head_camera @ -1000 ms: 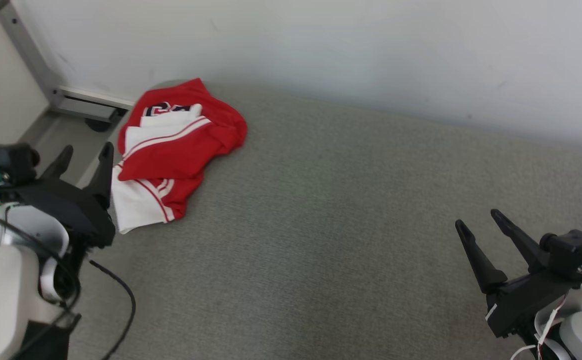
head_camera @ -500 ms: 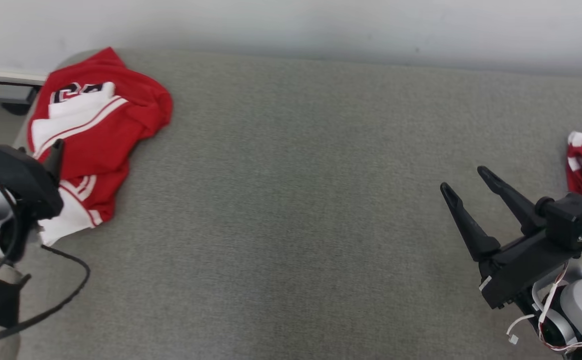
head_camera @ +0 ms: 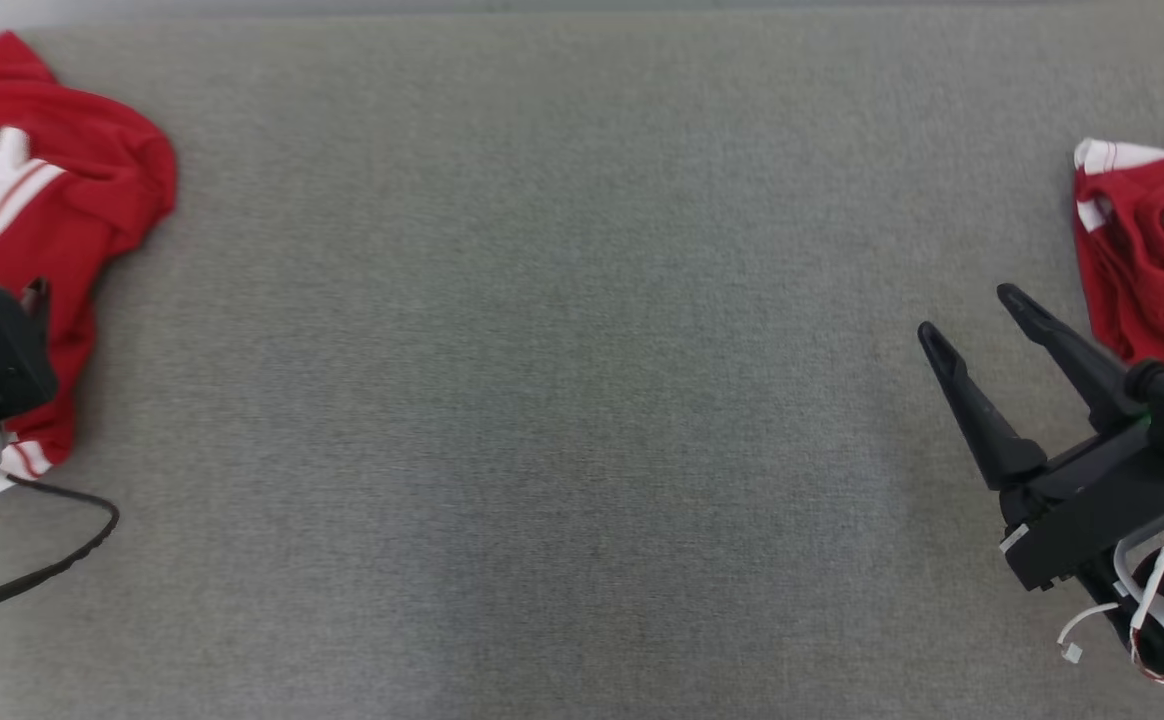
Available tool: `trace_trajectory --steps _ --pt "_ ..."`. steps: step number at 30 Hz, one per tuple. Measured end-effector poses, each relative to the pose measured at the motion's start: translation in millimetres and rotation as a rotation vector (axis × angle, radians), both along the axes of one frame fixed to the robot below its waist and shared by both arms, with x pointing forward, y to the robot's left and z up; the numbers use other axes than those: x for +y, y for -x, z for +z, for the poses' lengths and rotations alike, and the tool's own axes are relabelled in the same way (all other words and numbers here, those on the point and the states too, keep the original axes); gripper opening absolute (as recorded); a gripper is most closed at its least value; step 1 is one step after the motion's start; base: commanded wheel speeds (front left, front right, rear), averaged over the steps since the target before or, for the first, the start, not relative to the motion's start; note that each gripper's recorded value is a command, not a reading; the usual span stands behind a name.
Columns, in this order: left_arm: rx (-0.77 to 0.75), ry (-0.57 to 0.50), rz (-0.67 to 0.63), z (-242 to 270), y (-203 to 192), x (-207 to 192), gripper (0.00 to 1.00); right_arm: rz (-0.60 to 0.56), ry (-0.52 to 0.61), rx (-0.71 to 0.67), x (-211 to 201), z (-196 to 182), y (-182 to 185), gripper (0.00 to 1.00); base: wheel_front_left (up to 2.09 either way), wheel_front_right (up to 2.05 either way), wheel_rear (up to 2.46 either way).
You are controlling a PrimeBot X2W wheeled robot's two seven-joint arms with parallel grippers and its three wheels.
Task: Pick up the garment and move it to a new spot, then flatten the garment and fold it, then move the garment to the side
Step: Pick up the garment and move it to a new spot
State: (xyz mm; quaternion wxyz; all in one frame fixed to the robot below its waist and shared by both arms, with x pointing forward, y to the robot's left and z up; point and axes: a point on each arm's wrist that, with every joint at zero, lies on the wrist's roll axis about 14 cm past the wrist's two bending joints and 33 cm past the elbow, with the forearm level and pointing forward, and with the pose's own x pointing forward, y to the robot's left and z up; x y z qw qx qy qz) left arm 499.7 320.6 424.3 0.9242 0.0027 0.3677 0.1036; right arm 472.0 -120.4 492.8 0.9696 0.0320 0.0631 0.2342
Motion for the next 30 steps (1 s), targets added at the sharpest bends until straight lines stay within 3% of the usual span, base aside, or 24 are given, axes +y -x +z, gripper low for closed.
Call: trace_trajectory --steps 12,13,14,15,23,30 --pt "0.243 -0.029 -0.011 -60 -5 -23 1.00 -0.075 0.045 0.044 -33 -23 -10 1.00 0.00 0.00 0.00" --pt "0.256 -0.042 -0.006 -60 -5 -20 0.50 -0.074 0.044 0.046 -32 -25 -12 1.00 0.00 0.00 0.00" --pt "0.260 -0.054 -0.010 -60 -5 -20 0.39 -0.074 0.044 0.047 -32 -25 -12 1.00 0.00 0.00 0.00" --pt "0.263 -0.063 -0.008 -60 -5 -19 0.00 -0.075 0.045 0.050 -32 -26 -12 1.00 0.00 0.00 0.00" --pt "0.269 -0.077 -0.009 -52 -5 -11 0.00 -0.069 0.041 0.068 -28 -31 -11 1.00 0.00 0.00 0.00" --pt "0.069 0.004 -0.101 0 -42 -43 0.00 -0.101 0.004 0.075 -26 -28 -8 1.00 0.00 0.00 0.00"
